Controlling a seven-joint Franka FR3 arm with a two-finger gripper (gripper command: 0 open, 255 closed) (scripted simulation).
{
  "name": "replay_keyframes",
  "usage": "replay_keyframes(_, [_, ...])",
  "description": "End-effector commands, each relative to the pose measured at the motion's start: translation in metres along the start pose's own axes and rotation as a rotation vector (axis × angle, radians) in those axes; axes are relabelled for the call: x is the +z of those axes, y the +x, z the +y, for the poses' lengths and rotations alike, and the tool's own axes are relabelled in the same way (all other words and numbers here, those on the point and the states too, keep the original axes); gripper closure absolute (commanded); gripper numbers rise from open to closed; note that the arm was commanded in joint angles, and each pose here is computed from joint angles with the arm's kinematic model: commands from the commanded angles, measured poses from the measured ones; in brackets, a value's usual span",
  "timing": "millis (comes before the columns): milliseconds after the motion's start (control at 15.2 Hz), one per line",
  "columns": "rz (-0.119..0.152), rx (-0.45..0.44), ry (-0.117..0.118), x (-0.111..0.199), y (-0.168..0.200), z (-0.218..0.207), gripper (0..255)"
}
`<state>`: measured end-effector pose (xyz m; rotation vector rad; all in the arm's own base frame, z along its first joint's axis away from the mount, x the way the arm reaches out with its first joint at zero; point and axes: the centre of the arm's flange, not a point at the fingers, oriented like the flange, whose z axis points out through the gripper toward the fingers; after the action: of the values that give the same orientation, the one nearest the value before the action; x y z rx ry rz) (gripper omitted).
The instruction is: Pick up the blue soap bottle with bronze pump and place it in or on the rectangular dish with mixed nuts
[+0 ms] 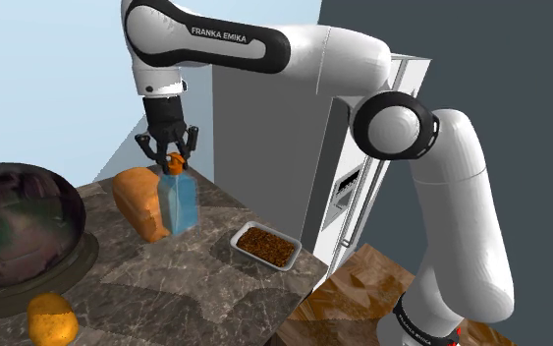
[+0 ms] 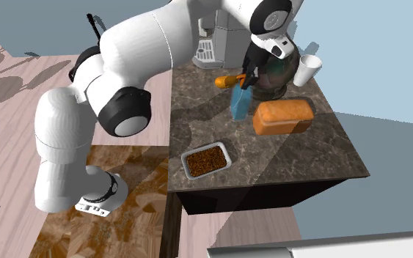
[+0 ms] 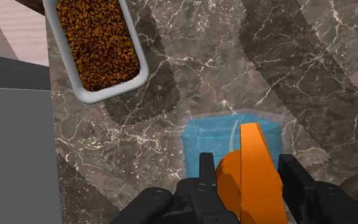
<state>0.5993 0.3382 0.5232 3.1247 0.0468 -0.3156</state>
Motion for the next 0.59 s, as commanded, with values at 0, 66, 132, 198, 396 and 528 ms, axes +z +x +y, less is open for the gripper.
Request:
replay_keyframes(0, [0.0,0.0,0.0,-0.008,-0.009,0.01,255])
replay_keyframes(66, [0.0,0.0,0.0,-0.011,-0.017,0.02,255])
replay_keyframes(132, [0.0,0.0,0.0,-0.013,-0.025,0.03,255])
replay_keyframes(198, [0.0,0.0,0.0,-0.016,-0.034,0.04,255])
replay_keyframes(396, [0.0,0.0,0.0,-0.024,-0.058,0.07,255])
replay_keyframes(528, [0.0,0.0,0.0,-0.03,-0.075,0.09,255])
